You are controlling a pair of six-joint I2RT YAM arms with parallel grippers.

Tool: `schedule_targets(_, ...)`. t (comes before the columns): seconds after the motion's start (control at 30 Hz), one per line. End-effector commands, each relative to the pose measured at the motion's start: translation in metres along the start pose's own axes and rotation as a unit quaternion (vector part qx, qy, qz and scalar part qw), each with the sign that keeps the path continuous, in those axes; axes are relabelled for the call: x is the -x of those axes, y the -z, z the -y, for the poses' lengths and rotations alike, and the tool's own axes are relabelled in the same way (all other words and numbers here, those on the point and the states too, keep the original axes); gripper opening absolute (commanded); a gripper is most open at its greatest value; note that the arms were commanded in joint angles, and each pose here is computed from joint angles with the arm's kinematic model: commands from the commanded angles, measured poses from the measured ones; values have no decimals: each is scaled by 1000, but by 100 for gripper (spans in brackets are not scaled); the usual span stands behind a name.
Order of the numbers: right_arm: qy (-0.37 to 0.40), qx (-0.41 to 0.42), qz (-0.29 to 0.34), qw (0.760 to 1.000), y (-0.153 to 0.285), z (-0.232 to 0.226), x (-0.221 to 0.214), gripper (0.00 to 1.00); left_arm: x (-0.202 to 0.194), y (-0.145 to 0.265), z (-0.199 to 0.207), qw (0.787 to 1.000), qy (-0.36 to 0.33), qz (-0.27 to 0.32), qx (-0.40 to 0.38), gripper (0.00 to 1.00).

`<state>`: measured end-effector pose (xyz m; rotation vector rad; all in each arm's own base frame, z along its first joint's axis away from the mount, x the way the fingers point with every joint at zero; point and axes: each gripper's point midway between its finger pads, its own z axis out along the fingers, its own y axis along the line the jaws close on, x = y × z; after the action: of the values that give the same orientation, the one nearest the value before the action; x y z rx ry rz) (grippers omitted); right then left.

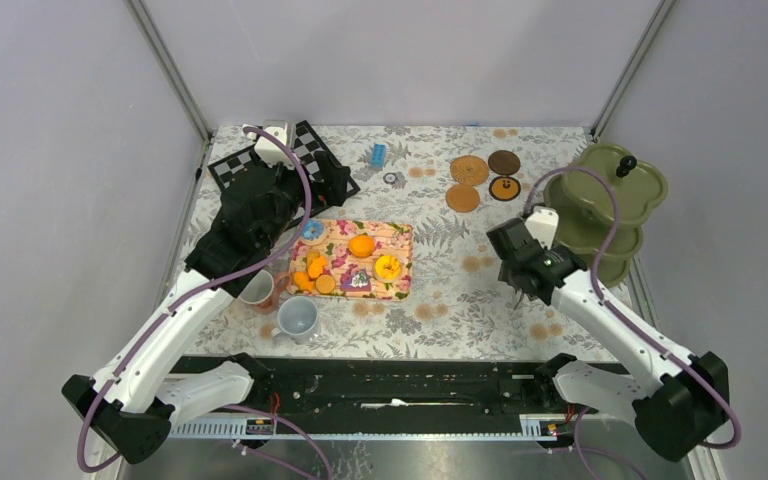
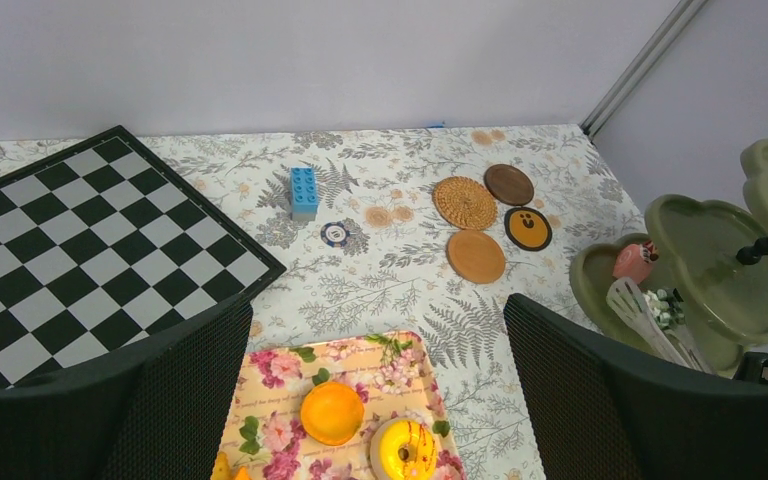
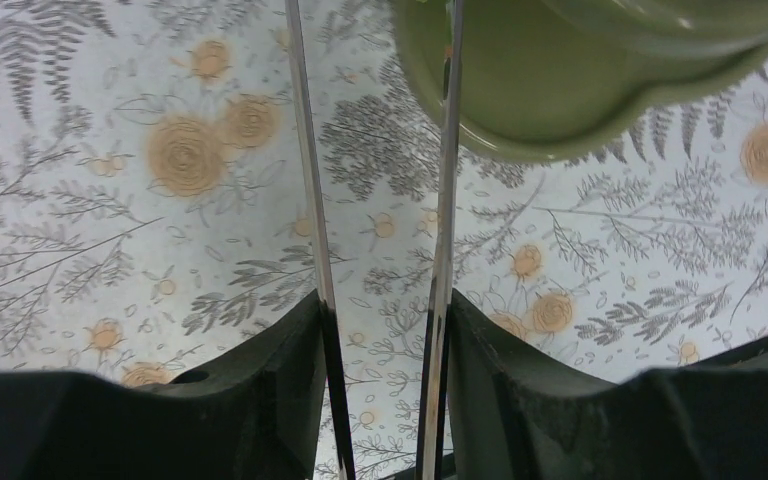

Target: Serve the afternoon tea

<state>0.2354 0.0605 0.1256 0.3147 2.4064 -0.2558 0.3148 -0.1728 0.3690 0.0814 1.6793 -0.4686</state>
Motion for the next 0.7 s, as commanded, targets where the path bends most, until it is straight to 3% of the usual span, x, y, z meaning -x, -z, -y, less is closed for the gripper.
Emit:
schedule_targets(0.0, -68, -32, 24, 997, -8, 16, 1, 48, 18, 6, 8, 999, 12, 26, -19, 99)
schedule_targets(0.67, -161, -127, 48, 978, -73, 24, 4, 47, 12, 3, 13, 1000, 9, 17, -24, 99)
